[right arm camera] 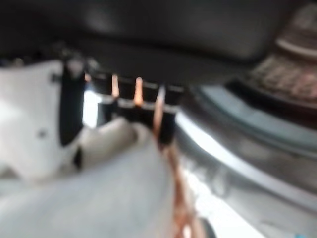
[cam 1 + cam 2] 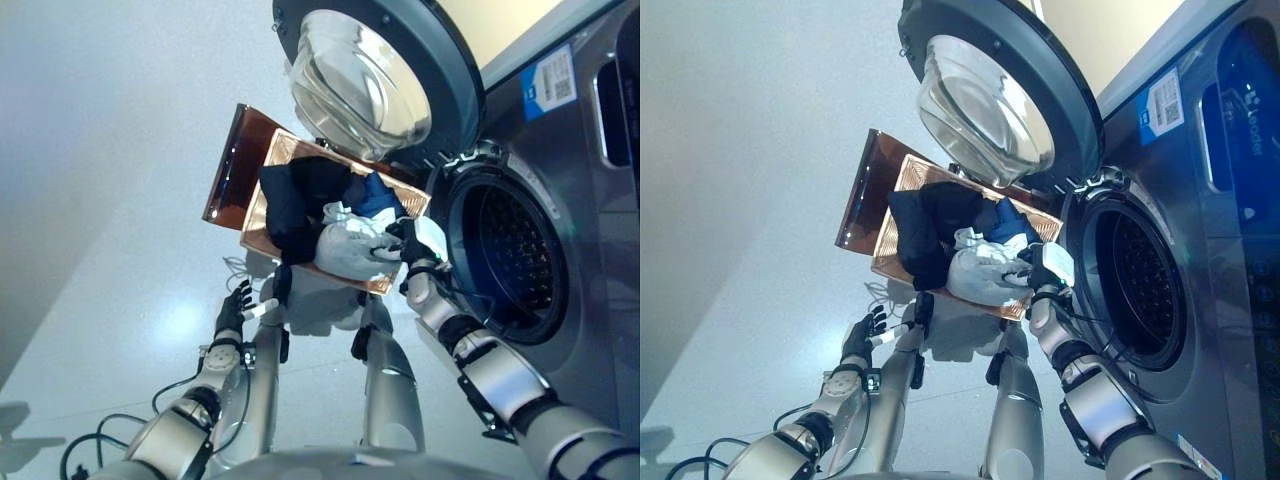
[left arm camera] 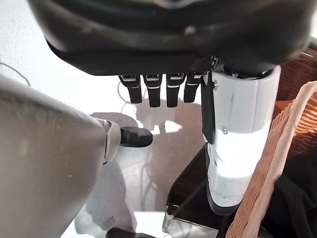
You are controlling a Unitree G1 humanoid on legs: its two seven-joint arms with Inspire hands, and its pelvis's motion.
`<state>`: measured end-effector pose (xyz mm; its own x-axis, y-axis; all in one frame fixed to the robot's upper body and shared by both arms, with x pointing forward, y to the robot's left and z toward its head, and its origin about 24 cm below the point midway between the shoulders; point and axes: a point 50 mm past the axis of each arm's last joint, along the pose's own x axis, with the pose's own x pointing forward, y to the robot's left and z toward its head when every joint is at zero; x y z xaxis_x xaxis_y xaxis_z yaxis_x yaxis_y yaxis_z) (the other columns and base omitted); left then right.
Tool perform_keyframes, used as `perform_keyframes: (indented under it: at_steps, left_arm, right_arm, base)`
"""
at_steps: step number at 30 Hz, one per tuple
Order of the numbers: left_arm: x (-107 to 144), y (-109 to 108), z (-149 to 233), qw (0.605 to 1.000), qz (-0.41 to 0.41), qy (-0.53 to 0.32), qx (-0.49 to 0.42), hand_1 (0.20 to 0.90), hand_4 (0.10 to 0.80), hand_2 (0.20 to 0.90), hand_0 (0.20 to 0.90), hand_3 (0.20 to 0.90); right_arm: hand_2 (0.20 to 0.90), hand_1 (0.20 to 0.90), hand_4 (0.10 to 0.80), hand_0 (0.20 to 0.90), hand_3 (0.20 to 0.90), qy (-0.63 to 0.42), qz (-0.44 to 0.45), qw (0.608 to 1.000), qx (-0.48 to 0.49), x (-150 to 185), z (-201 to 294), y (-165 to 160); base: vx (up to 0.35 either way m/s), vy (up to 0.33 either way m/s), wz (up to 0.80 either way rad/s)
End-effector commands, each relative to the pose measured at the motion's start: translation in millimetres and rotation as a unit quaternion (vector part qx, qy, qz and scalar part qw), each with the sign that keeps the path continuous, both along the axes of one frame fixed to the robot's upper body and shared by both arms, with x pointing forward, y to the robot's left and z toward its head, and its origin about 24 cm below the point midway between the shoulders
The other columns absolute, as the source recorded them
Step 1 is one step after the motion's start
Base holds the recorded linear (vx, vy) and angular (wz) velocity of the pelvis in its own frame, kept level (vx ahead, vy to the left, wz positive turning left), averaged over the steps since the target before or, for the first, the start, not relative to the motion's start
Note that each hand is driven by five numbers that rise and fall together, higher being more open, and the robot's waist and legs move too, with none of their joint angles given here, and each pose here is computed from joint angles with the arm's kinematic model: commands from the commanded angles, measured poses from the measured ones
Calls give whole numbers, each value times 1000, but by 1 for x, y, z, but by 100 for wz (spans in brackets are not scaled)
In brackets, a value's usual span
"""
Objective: Pick up the clothes and place them into the washing machine
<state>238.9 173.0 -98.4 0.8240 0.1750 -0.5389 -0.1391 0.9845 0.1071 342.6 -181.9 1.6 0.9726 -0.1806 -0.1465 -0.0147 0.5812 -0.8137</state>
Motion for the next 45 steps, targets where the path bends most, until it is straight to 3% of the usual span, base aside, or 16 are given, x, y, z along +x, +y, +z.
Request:
perform_keyframes:
  at_steps: [1,24,45]
  left_arm:
    - [7,1,8,999,14,-29,-1,900,800,900,900,900]
    - [-12,12,-6,1000,28,10,10,900,800,900,900,900]
    - [-59,39,-30,994,75,77,-13,900,800,900,900,900]
  right_arm:
    - [200,200,300,200,200,-15,152,988,37,10,17,87]
    - [200,200,300,200,200,6,114,991,72,-1,0,71]
    - [200,200,300,200,200,15,-19,969,246,-54,-36,-10]
  base:
    - [0,0,0]
    - [8,-4,0]
    - [45,-31,-5]
